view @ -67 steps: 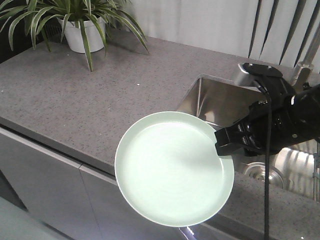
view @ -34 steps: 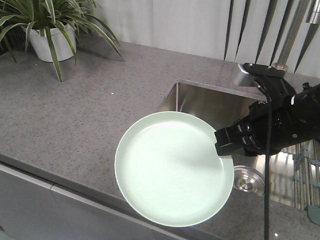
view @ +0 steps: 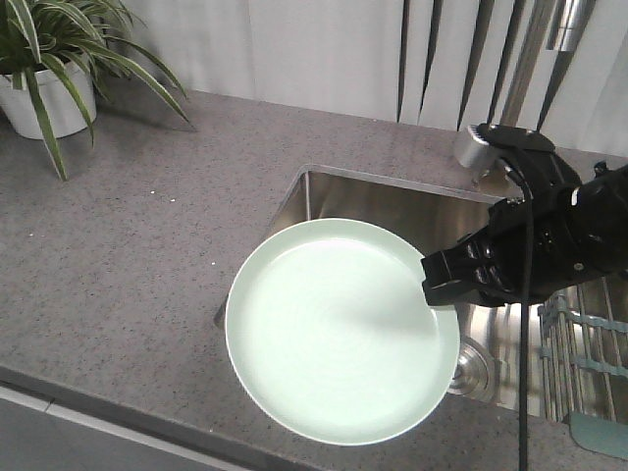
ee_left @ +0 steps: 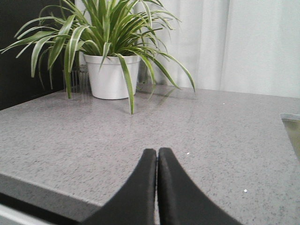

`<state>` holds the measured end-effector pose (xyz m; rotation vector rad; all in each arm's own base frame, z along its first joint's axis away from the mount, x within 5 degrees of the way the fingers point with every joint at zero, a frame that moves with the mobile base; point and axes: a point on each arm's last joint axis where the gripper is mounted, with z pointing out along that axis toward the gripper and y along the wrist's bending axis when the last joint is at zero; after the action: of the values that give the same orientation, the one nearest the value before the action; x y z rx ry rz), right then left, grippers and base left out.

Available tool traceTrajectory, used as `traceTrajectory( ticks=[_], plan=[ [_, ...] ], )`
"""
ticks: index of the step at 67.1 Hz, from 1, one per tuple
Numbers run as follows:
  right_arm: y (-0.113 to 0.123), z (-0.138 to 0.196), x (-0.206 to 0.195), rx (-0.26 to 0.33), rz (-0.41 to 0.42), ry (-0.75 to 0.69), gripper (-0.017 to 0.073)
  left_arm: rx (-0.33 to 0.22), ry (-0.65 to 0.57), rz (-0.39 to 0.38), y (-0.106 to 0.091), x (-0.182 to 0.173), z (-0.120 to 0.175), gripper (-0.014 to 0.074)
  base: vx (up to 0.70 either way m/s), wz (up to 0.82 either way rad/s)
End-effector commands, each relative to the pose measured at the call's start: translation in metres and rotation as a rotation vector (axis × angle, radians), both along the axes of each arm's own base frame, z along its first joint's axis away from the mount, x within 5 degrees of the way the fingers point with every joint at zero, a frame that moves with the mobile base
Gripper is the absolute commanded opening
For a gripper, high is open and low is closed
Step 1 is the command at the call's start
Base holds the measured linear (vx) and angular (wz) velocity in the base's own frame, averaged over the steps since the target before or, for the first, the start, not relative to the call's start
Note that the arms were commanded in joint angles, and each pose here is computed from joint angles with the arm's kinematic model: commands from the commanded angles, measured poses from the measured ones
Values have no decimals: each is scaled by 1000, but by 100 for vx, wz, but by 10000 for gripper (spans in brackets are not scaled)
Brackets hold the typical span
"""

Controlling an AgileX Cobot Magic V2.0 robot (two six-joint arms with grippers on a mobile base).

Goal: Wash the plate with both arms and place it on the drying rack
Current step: 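Hold the plate while driving along the counter to the steel sink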

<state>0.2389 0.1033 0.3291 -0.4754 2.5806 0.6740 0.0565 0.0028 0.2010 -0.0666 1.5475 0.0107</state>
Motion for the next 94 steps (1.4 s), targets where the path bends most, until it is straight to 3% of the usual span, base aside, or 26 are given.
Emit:
traceTrajectory(
  ticks=[1,94],
  plan=[
    [0,19,-2,52,-15,-81,-1,-3,-118,-7,0,-3,17,-6,6,-13],
    [0,19,-2,52,-15,-81,-1,-3,-118,-7,0,-3,17,-6,4,-13]
  ],
)
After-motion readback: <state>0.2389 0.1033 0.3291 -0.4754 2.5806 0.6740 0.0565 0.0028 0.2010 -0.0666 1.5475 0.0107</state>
